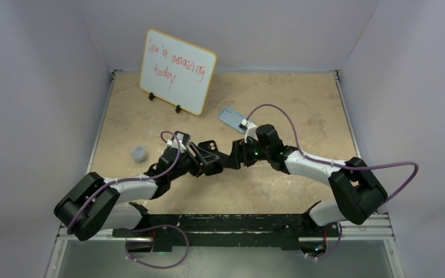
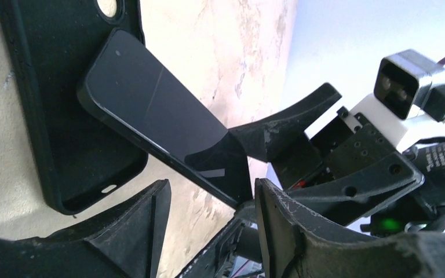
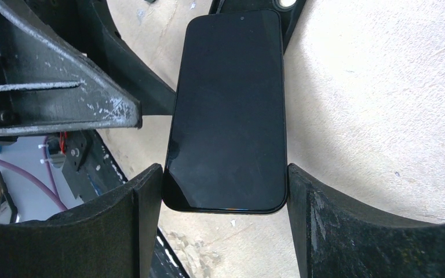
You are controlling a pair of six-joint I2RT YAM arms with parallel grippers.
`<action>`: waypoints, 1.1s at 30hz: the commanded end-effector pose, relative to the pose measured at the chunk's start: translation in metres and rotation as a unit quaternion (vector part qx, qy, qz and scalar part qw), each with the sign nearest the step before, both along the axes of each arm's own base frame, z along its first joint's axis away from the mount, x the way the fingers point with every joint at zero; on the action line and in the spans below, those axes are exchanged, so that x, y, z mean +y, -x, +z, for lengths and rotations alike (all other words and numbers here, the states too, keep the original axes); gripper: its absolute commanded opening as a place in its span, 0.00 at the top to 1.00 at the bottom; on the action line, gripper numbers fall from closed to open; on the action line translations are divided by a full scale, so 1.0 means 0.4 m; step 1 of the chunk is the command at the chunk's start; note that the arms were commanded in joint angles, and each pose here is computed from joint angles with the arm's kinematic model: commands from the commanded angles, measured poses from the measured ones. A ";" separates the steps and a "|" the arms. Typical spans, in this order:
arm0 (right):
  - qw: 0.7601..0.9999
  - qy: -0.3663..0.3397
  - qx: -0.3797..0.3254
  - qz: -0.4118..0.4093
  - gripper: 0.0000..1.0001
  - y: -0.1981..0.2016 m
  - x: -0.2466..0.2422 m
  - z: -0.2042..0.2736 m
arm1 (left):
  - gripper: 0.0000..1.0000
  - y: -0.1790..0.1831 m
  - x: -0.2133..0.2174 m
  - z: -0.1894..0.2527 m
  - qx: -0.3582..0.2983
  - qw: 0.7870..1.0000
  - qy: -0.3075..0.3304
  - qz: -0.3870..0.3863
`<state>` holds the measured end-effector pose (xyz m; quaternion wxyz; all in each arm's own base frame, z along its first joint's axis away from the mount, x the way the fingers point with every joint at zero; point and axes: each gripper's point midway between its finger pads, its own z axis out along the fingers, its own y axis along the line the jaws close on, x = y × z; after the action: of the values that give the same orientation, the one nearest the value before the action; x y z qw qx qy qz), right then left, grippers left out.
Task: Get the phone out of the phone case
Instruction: Remove the phone case from the phone, then place the phone at the center of the board.
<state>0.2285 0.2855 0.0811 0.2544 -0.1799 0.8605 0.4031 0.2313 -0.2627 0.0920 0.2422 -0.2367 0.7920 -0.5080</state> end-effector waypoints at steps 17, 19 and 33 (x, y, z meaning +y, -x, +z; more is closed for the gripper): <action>1.000 -0.003 -0.026 0.016 1.00 0.022 0.056 0.007 | 0.65 -0.065 -0.039 0.033 0.015 0.995 0.064 0.078; 0.999 -0.002 -0.028 0.020 1.00 0.029 0.067 0.007 | 0.73 -0.065 -0.041 0.034 0.015 0.994 0.068 0.079; 0.998 -0.001 -0.066 0.003 0.50 0.028 0.055 0.065 | 1.00 -0.108 0.023 0.070 -0.056 0.994 0.011 0.091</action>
<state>0.2147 0.3020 0.0770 0.2697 -0.1956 0.8643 0.3768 0.2506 -0.2648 0.0892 0.2615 -0.3148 0.7582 -0.5076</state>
